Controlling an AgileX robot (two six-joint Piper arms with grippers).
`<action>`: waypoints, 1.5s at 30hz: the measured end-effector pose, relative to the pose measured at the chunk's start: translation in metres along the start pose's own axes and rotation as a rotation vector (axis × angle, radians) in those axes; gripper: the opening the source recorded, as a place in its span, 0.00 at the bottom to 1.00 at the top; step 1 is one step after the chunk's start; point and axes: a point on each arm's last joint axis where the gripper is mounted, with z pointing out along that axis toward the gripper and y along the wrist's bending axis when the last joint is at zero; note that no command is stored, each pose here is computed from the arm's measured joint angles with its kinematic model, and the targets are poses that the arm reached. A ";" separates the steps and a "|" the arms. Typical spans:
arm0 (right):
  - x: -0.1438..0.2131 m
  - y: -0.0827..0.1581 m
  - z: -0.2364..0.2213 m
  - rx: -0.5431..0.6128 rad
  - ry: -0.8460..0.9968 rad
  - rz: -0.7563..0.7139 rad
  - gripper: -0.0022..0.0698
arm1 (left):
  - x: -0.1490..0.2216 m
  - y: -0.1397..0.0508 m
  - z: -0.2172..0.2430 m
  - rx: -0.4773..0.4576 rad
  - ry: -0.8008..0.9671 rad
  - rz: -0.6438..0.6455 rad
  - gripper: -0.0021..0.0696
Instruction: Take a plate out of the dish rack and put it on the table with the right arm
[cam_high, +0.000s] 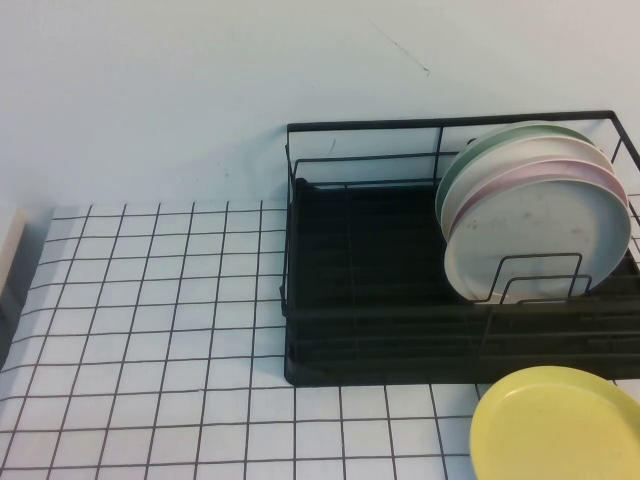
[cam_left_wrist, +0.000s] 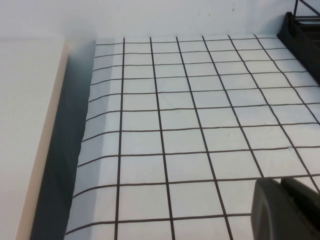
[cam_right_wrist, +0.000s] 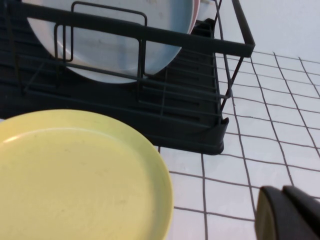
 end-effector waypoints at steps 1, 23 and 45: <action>0.000 0.000 0.000 0.000 0.000 0.000 0.03 | 0.000 0.000 0.000 0.000 0.000 0.000 0.02; 0.000 0.000 0.000 0.001 0.000 -0.002 0.03 | 0.000 0.000 0.000 0.000 0.000 0.002 0.02; -0.044 -0.006 -0.011 0.076 -0.524 -0.014 0.03 | 0.000 0.000 0.000 0.000 0.000 0.002 0.02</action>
